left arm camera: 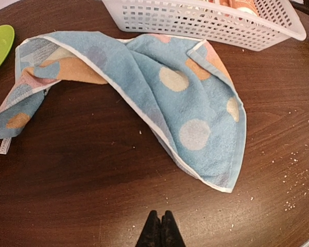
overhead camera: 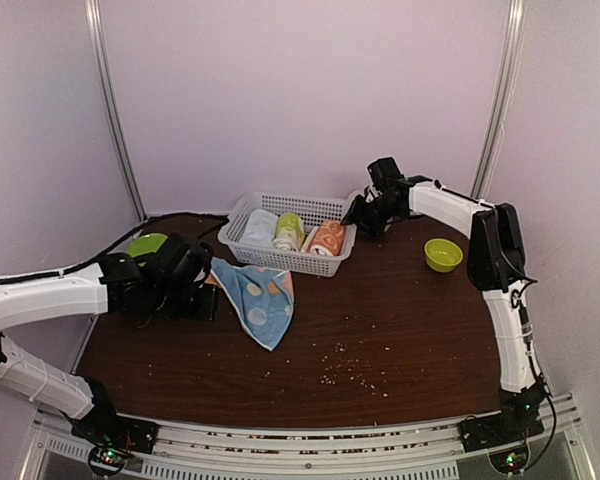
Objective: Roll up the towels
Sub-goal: Move the bin to the center of the board, then pick up the towel from the center of the board.
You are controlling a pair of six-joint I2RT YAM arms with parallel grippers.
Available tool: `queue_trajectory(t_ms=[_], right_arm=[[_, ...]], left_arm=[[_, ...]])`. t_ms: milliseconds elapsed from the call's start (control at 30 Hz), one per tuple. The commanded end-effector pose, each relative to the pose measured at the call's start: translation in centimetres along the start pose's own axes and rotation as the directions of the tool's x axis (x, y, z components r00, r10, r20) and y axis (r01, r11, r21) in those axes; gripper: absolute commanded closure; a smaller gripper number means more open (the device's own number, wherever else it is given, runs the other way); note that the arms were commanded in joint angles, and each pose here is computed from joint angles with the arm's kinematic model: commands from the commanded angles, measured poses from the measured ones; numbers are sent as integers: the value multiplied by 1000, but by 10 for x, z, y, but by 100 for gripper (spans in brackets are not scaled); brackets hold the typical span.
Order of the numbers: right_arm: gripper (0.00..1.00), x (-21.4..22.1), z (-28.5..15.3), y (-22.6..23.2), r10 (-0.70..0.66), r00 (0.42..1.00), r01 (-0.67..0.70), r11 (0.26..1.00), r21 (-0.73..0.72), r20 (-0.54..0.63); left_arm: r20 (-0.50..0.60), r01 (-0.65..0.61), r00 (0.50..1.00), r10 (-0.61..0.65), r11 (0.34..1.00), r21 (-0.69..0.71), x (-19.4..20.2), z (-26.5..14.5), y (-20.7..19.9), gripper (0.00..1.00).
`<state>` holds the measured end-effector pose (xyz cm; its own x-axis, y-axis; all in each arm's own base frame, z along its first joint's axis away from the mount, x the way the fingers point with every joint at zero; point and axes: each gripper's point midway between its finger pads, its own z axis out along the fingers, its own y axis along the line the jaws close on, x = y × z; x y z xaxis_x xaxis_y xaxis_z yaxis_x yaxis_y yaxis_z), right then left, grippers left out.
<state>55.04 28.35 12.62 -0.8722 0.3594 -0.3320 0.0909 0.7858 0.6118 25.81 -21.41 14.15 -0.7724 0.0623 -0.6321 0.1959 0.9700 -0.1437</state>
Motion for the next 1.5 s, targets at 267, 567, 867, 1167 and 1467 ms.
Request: queue_trajectory(t_ms=[267,567,867,1167,1467], right_arm=[[23,-10,-65,40,-122,990,125,991,-47,70],[23,39,-153,33,-235,961,235,972,15,144],[41,220,-114,96,-621,783,618,783,-66,-42],[51,344,-31,121,-785,580,785,610,-109,-219],[46,367,7,88,-820,482,864,503,13,-310]], left_arm=[[-96,61,993,-68,996,-68,14,29,13,80],[-123,113,986,-111,994,11,13,47,-9,55],[27,153,988,-152,987,-40,5,-1,29,54],[106,169,981,-160,981,-90,13,-50,67,54],[165,201,969,-182,973,-112,19,-68,87,52]])
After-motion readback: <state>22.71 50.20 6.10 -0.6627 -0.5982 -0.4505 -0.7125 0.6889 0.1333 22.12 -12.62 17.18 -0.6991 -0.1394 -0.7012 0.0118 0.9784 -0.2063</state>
